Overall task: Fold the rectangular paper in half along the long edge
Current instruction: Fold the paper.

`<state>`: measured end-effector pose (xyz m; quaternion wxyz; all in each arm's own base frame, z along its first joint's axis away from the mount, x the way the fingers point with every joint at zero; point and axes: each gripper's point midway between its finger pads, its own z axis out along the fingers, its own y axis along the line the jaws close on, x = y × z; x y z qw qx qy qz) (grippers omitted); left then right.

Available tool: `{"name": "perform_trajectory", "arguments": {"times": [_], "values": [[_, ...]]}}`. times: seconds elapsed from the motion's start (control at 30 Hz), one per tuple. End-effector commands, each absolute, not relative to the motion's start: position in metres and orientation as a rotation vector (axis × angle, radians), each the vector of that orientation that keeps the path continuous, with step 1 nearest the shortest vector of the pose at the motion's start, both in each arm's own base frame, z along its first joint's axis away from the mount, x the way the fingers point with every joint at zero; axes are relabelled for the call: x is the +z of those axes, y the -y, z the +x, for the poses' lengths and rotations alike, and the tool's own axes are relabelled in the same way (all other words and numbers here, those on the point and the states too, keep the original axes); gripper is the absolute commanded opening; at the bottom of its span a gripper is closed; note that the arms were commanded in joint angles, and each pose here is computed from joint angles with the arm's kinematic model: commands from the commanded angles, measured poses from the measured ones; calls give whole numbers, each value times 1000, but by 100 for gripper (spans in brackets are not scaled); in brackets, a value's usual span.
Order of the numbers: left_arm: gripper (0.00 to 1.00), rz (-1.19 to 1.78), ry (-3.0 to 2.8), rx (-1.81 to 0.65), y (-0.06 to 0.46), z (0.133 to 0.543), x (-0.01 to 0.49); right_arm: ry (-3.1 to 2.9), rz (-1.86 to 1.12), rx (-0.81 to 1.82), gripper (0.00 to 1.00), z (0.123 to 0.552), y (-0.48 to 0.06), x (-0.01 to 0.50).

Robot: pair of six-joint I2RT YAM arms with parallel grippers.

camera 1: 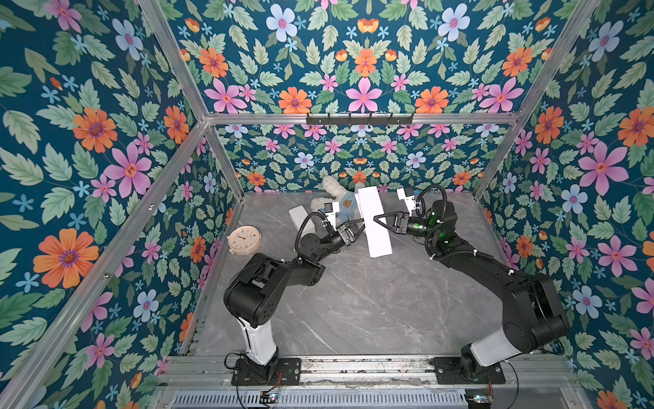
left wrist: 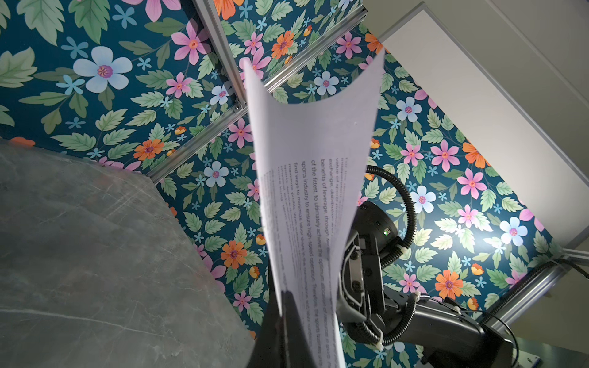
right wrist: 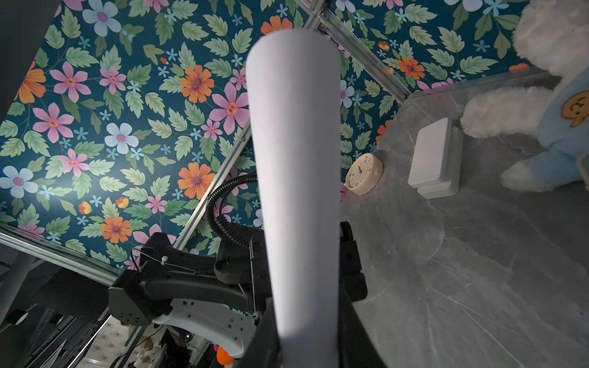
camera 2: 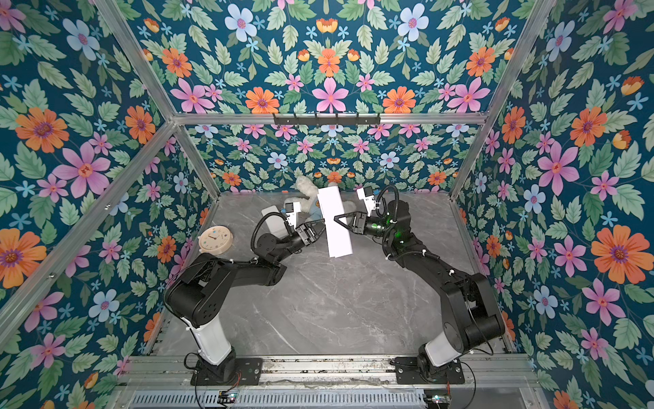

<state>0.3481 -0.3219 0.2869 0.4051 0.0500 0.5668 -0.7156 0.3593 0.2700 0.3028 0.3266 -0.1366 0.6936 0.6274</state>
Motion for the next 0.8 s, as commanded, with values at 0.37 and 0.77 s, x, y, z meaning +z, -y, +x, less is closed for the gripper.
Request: {"name": "perform_trajectory", "arguments": {"times": [0.37, 0.77], "values": [[0, 198, -1386, -1809, 321, 337, 301, -1876, -400, 1629, 26, 355, -270, 297], [0, 194, -1384, -1816, 322, 337, 300, -1867, -392, 1650, 24, 357, -271, 298]]}}
